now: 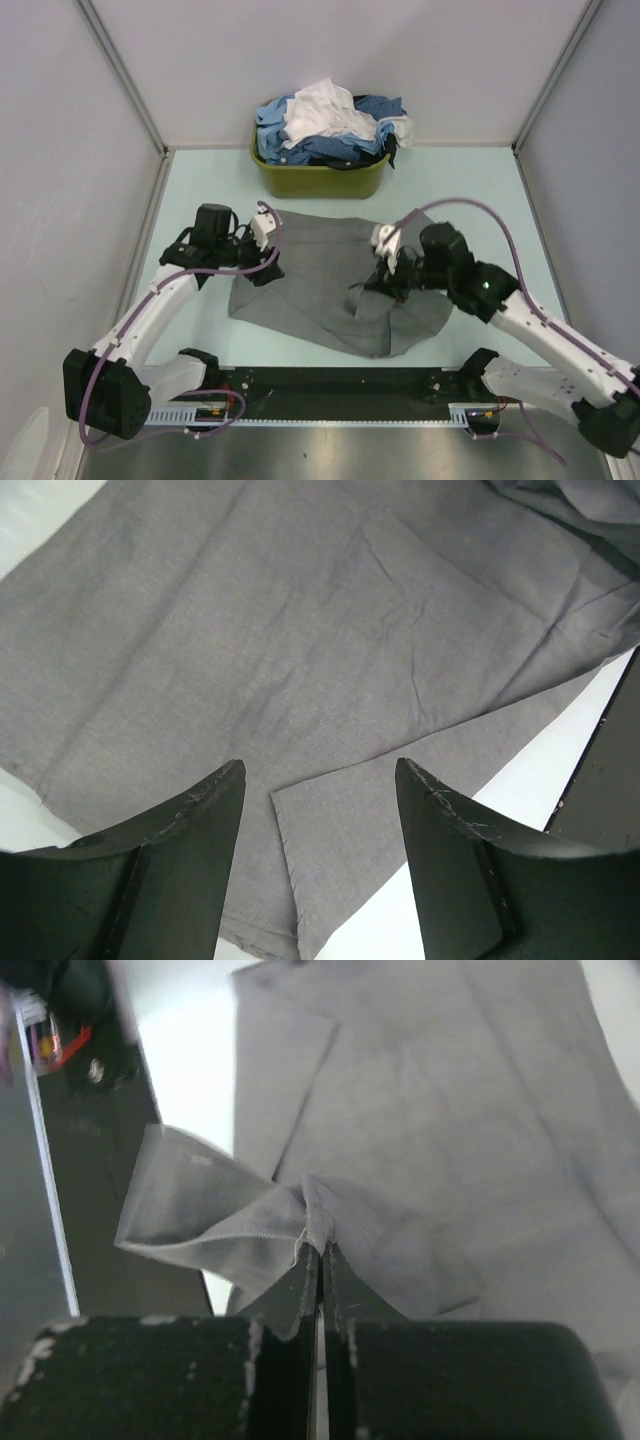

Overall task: Fold and stack the long sleeve shirts
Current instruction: Flatten the shirt out

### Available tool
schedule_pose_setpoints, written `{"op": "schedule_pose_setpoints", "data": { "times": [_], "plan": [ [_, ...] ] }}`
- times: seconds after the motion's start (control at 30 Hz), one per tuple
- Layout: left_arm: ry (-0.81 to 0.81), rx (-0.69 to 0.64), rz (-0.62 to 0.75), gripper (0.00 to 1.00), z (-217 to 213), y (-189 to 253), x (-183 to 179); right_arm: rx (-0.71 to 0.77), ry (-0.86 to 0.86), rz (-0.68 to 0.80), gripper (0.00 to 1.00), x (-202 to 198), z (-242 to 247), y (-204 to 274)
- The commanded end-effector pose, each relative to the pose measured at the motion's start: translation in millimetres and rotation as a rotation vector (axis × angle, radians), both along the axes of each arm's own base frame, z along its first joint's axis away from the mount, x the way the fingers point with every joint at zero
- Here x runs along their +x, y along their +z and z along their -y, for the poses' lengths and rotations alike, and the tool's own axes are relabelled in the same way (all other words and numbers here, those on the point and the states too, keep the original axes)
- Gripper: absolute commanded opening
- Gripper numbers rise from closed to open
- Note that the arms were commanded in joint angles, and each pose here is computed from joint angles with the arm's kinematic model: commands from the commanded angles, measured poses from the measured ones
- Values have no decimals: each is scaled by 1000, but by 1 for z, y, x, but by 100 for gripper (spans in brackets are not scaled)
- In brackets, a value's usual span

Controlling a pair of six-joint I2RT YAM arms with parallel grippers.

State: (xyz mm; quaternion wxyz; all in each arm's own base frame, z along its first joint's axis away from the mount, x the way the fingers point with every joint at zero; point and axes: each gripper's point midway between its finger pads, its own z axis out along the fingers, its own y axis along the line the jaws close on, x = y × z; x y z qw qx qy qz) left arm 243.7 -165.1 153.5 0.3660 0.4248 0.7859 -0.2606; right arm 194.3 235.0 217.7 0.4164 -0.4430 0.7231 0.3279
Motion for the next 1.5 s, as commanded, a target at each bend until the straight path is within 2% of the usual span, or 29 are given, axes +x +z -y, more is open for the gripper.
{"op": "schedule_pose_setpoints", "data": {
  "times": [0.0, 0.07, 0.1, 0.17, 0.2, 0.23, 0.27, 0.3, 0.33, 0.4, 0.43, 0.5, 0.57, 0.6, 0.63, 0.67, 0.7, 0.73, 0.77, 0.87, 0.9, 0.97, 1.07, 1.1, 1.3, 1.47],
  "plan": [
    [-17, -3, 51, 68, -5, 6, -9, -30, 166, 291, 0, -72, -12, 45],
    [-25, -9, 67, 68, -5, 8, -13, -39, 266, 265, 0, -97, -6, 34],
    [-27, -9, 69, 68, -5, 8, -14, -41, 260, 274, 0, -99, -2, 33],
    [-45, -3, 86, 68, -6, 7, -15, -98, 400, 308, 3, -118, 5, 17],
    [-54, 1, 94, 70, -7, 6, -18, -102, 489, 335, 23, -134, 8, 16],
    [-62, 10, 97, 70, -8, 4, -19, -129, 539, 358, 68, -140, 12, 11],
    [-80, 23, 113, 71, -9, 3, -20, -181, 509, 396, 84, -131, 20, 7],
    [-88, 34, 117, 72, -10, 0, -20, -204, 444, 423, 92, -119, 22, 8],
    [-114, 49, 127, 73, -11, -3, -22, -251, 378, 474, 95, -104, 30, 10],
    [-151, 56, 136, 75, -10, -6, -25, -303, 380, 583, 96, -92, 38, 15],
    [-174, 57, 133, 75, -8, -8, -26, -332, 311, 627, 98, -77, 48, 20],
    [-257, 62, 127, 77, 9, -8, -38, -344, 202, 616, 99, -60, 57, 26],
    [-326, 69, 115, 77, 25, -14, -50, -351, 58, 517, 99, -39, 77, 27],
    [-378, 57, 154, 77, 43, -12, -55, -344, 4, 464, 98, -31, 84, 24],
    [-384, 38, 131, 78, 52, -15, -59, -294, 22, 385, 98, -34, 80, 19],
    [-418, 21, 120, 78, 63, -19, -67, -302, -126, 291, 97, -7, 105, 11],
    [-426, -11, 144, 78, 75, -15, -63, -277, -161, 225, 96, 2, 110, 6],
    [-423, -21, 93, 78, 84, -22, -66, -196, -175, 148, 95, 8, 110, 8],
    [-462, -31, 88, 79, 98, -22, -75, -189, -280, 13, 93, 34, 132, -10],
    [-513, -51, 54, 79, 130, -27, -91, -117, -377, -247, 86, 59, 152, -33],
    [-527, -65, 58, 79, 139, -26, -94, -109, -380, -286, 83, 61, 152, -39],
    [-574, -51, 39, 78, 154, -32, -109, -120, -420, -325, 82, 71, 152, -51],
    [-566, -44, 39, 76, 161, -34, -108, -146, -431, -360, 80, 81, 146, -65],
    [-555, -39, 43, 76, 161, -34, -105, -169, -427, -386, 77, 84, 145, -75],
    [-543, 10, 46, 75, 145, -44, -109, -277, -483, -386, 75, 107, 137, -107],
    [-535, 63, 136, 75, 128, -33, -102, -319, -499, -439, 73, 123, 135, -131]
  ]
}}
